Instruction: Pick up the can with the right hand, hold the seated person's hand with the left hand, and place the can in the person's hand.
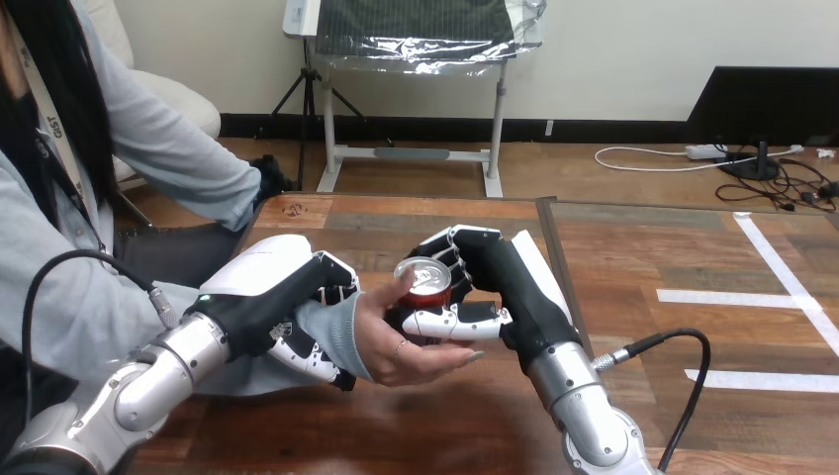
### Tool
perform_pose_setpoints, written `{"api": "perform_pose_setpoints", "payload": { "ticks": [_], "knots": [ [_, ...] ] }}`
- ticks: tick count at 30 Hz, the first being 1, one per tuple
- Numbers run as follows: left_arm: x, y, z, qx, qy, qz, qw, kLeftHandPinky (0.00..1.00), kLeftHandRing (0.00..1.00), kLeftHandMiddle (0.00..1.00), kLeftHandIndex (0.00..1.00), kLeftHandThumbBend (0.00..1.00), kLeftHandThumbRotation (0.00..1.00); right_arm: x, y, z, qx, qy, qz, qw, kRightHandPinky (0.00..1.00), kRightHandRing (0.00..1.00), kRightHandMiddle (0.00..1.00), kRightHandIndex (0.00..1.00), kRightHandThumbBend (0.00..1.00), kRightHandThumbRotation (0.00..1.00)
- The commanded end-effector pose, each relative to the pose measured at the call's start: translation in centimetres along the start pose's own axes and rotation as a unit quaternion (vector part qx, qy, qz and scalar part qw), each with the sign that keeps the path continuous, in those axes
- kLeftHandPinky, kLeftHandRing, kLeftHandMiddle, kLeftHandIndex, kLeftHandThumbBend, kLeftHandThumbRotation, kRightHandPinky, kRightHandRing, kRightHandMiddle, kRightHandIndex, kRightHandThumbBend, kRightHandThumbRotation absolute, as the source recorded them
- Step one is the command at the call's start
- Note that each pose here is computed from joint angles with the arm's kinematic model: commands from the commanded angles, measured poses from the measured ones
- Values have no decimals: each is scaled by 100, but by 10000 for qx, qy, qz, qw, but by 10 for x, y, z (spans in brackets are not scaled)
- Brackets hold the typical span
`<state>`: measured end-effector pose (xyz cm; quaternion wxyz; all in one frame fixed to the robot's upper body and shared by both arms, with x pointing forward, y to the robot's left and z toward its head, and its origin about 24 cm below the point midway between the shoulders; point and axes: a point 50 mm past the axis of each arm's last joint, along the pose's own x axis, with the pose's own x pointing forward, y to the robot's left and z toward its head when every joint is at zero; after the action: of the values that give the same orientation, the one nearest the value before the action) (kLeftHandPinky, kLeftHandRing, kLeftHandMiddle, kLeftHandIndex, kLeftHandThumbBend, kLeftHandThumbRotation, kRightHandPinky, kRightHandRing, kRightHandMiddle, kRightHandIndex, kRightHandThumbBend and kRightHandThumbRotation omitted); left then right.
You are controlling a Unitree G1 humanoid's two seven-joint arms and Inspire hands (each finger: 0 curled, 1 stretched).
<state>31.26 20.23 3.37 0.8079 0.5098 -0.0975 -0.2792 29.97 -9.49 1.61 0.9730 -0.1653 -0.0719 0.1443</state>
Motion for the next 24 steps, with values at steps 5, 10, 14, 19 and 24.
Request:
{"api": "perform_pose_setpoints", "payload": {
  "ticks": [5,10,14,19,24],
  "knots": [
    [29,22,30,44,-739,473,9961,25,30,37,40,75,0,17,-8,34,96,-747,-172,9970,34,39,47,51,79,0],
    [29,21,29,78,-734,472,9962,25,30,37,40,75,0,18,-8,35,84,-745,-174,9970,34,39,47,51,79,0],
    [28,21,29,62,-720,454,9963,25,30,37,40,75,0,18,-9,35,85,-727,-173,9972,34,39,47,51,79,0],
    [28,21,29,36,-743,467,9961,25,30,37,40,75,0,18,-10,35,79,-747,-174,9970,34,39,47,51,78,0],
    [27,21,28,40,-754,483,9960,25,30,37,40,75,0,18,-10,35,67,-716,-180,9972,34,39,47,51,78,0]
  ]
}}
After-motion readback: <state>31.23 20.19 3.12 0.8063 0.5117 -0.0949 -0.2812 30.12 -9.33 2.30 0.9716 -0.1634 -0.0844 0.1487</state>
